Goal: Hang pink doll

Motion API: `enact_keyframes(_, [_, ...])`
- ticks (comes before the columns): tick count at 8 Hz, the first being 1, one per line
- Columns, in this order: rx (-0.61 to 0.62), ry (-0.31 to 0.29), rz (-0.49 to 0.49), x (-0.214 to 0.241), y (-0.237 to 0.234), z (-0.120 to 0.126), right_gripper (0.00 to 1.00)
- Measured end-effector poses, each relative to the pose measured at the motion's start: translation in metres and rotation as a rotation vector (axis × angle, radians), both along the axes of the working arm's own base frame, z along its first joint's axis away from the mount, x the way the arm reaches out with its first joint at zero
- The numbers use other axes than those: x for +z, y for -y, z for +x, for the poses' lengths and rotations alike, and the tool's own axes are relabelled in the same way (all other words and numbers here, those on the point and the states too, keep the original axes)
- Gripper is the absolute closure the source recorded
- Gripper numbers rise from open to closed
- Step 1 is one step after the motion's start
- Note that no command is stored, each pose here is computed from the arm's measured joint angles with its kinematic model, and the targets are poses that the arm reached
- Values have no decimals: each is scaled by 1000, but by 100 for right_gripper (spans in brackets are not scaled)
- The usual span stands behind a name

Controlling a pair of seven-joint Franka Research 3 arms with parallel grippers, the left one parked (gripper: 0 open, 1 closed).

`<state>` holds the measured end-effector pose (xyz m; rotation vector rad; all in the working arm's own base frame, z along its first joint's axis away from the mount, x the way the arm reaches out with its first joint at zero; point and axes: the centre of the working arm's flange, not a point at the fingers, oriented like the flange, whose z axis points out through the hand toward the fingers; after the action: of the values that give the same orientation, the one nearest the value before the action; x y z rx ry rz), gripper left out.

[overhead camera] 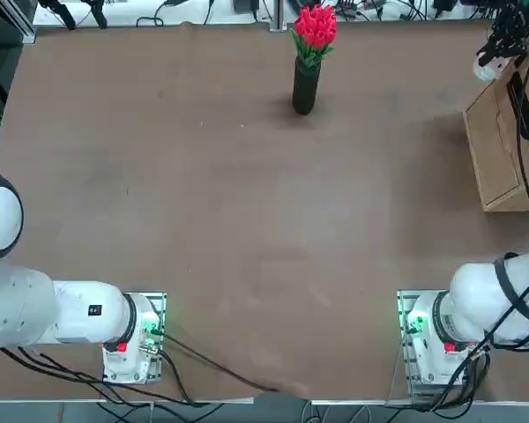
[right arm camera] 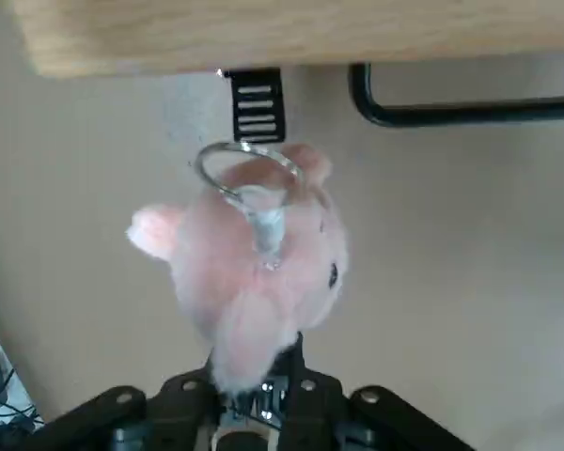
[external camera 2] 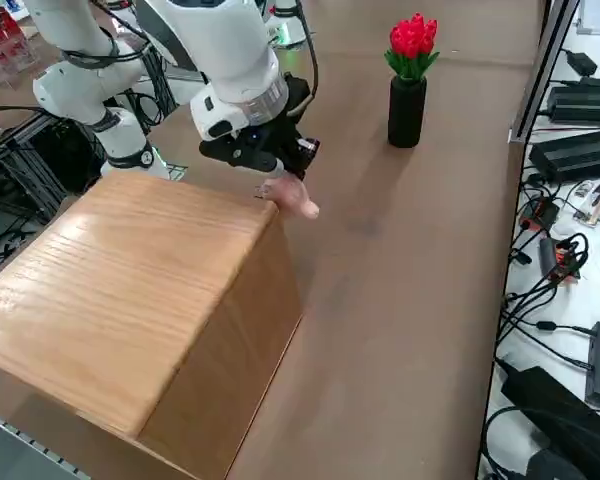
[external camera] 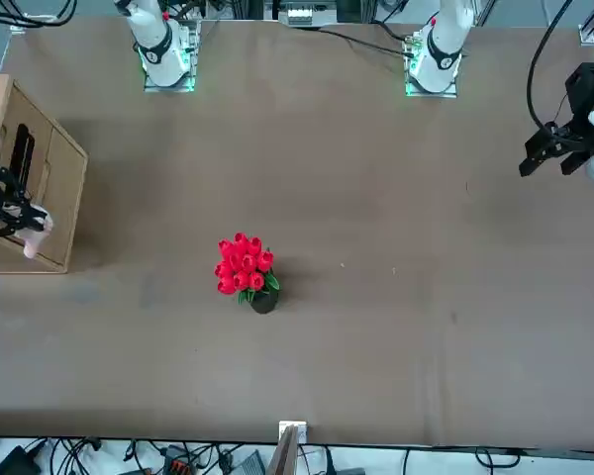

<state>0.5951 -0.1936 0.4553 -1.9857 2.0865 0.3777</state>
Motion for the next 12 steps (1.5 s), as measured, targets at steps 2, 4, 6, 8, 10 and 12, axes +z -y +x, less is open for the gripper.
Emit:
enact_keyframes(2, [3, 0, 1, -2, 5, -2, 96])
enact_keyframes(4, [2, -1, 3, -4, 8, -3, 96])
enact_keyframes(6, [8, -5, 6, -8, 9, -5, 96])
enact_keyframes(8, [14, -7, 7, -13, 9, -6, 96])
enact_keyframes(10, [29, 17, 32, -14, 14, -8, 79])
enact_keyframes(12, [66, 60, 56, -12, 26, -12, 44])
